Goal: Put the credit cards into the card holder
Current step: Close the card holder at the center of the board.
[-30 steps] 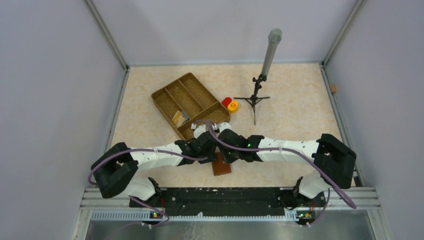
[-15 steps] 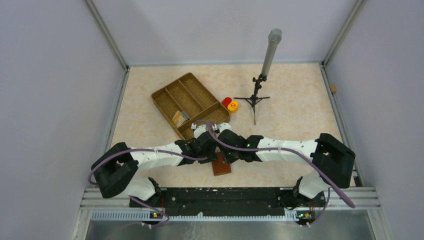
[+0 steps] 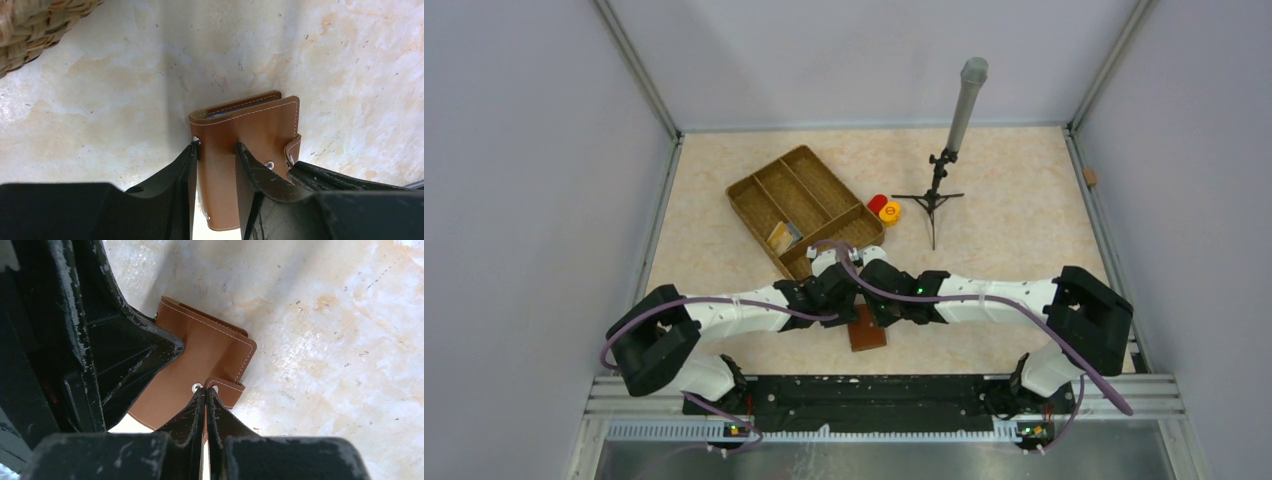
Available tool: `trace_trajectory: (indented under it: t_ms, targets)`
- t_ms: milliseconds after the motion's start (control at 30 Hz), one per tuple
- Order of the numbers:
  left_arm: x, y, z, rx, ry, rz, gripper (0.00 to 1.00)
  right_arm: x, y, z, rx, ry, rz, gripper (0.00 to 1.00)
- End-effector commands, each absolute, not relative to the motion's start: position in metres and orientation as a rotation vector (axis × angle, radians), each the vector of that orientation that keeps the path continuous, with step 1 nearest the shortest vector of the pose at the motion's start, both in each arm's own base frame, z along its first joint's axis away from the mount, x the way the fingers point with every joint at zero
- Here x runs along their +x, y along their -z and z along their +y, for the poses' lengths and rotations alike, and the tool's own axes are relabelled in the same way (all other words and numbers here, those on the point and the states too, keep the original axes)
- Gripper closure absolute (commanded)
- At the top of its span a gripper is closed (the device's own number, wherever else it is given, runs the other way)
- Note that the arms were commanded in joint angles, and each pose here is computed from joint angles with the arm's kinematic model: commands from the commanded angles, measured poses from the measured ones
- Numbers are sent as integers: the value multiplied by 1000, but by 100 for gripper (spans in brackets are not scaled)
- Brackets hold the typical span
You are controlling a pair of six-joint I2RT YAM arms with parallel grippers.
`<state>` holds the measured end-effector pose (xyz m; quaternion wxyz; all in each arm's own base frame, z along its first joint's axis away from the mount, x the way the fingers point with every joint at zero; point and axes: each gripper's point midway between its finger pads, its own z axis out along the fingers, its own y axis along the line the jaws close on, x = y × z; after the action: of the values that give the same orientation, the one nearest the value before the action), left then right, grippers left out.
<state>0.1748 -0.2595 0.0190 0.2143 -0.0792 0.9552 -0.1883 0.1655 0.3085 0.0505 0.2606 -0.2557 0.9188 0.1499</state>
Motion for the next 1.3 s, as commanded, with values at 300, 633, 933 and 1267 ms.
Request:
trace_trajectory:
  t_ms: [300, 633, 933, 1267]
  targets:
    - [135, 28, -211, -133, 223, 2833, 65, 149, -60, 328, -725, -590, 2454, 100]
    - [134, 29, -211, -132, 220, 2835, 65, 148, -59, 333, -728, -634, 2437, 100]
    - [134, 30, -211, -128, 218, 2839, 66, 144, -65, 336, -733, -683, 2426, 100]
    - [135, 29, -212, -124, 218, 2838, 66, 141, -56, 335, -729, -672, 2458, 100]
